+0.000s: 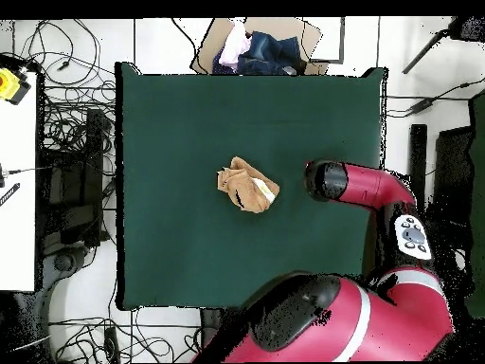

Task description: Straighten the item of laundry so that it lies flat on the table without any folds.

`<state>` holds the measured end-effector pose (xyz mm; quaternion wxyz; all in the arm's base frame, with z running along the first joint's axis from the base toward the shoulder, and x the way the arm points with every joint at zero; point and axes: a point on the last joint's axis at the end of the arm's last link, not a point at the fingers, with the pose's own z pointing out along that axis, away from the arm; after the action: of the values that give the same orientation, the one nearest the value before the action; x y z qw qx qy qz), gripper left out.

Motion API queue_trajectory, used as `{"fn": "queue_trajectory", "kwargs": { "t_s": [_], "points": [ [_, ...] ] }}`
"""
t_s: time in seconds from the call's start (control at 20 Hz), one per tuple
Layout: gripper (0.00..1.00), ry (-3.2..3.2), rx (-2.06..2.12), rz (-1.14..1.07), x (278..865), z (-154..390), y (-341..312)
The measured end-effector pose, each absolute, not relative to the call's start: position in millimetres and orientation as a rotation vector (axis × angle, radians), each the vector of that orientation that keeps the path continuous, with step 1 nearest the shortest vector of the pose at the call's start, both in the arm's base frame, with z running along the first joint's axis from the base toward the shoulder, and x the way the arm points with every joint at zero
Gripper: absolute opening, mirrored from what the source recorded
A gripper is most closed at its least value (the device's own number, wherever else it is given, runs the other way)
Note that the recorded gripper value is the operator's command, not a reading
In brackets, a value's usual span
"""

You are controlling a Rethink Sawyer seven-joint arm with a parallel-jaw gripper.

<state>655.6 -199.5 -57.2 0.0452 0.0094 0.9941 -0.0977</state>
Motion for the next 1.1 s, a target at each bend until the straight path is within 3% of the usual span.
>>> {"fn": "queue_trajectory", "kwargs": {
  "t_s": [1.1],
  "points": [
    [1.00, 3.080, 0.054, -0.290, 661.8, -57.5, -201.3]
  ]
}}
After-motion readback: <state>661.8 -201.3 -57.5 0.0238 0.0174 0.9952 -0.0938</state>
